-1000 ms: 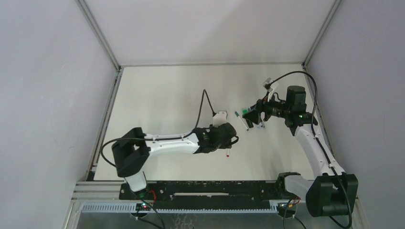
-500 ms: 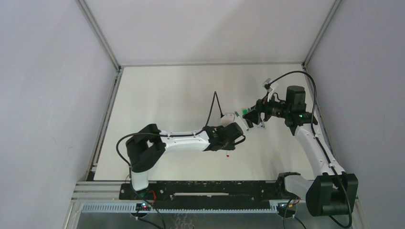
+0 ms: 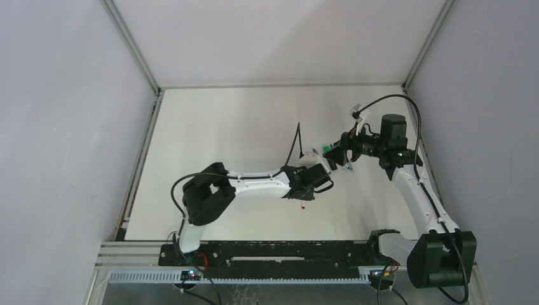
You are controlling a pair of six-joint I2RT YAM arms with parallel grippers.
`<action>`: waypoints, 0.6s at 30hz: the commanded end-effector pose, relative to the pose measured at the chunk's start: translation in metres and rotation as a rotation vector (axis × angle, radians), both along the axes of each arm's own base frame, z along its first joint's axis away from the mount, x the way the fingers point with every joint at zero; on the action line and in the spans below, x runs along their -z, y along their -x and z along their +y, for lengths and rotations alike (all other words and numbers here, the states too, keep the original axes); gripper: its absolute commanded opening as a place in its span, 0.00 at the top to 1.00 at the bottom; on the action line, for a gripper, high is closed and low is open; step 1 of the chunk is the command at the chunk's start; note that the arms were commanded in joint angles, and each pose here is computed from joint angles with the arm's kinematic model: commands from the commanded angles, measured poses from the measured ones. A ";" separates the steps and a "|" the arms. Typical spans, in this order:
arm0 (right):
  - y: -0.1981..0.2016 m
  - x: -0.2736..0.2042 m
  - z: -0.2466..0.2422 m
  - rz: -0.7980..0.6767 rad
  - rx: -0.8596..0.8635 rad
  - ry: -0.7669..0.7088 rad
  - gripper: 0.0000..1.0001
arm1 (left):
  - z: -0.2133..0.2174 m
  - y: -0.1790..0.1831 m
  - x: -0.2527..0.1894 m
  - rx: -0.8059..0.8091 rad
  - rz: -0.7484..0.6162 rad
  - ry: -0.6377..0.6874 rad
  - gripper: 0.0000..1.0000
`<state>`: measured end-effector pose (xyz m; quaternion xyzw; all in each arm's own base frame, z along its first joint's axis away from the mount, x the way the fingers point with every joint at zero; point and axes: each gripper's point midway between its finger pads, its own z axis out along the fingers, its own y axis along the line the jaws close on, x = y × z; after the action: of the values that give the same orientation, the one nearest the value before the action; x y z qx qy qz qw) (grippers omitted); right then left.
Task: Insert the pens into the pen caps
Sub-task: Pick up the pen from the center of the board.
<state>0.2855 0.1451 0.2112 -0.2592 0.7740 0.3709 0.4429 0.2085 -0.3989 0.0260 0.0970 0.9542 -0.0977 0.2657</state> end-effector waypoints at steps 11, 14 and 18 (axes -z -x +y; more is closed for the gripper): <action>-0.006 -0.020 -0.001 -0.059 0.006 -0.003 0.21 | -0.001 -0.003 0.014 0.038 0.031 -0.074 0.77; -0.005 -0.020 -0.001 -0.056 0.005 -0.004 0.21 | 0.003 -0.002 0.014 0.042 0.033 -0.085 0.83; -0.006 -0.019 -0.001 -0.054 0.006 -0.003 0.21 | 0.012 -0.005 0.007 0.040 0.005 -0.096 0.96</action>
<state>0.2855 0.1451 0.2112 -0.2591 0.7740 0.3709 0.4429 0.2121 -0.4005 0.0186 0.1147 0.9559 -0.0792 0.2586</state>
